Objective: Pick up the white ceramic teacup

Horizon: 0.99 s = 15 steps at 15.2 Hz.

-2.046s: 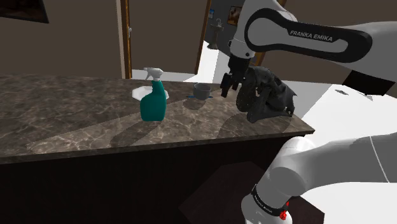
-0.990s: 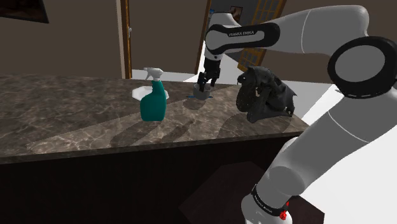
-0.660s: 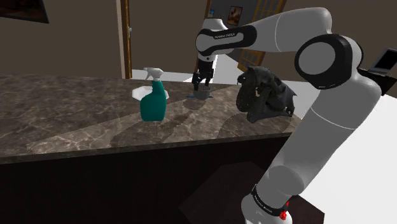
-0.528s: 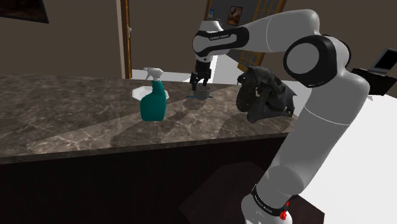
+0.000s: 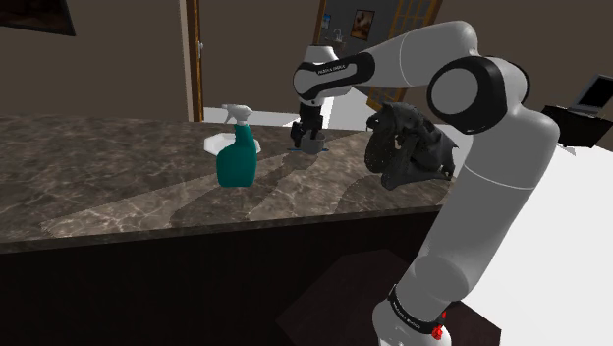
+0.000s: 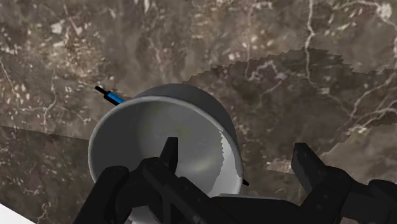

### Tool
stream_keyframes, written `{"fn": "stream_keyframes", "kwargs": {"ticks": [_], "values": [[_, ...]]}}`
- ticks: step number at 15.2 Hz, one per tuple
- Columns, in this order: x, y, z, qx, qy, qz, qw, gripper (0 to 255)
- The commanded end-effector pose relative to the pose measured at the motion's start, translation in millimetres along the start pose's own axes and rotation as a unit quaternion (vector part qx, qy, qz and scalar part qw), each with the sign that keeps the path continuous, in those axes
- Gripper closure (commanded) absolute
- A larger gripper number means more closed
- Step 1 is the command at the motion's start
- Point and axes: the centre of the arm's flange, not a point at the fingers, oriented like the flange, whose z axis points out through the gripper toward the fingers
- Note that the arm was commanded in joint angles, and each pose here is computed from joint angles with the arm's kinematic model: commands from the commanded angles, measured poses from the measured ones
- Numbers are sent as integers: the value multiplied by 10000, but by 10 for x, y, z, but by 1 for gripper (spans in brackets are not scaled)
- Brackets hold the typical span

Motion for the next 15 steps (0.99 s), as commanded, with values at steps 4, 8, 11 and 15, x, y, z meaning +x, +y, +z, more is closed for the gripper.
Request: {"fn": "stream_keyframes", "kwargs": {"ticks": [4,8,11,15], "values": [[12,14,41,0,2,0,10000,255],[12,14,41,0,2,0,10000,255],[4,11,42,0,2,0,10000,255],[4,26,-168,0,2,0,10000,255]]}}
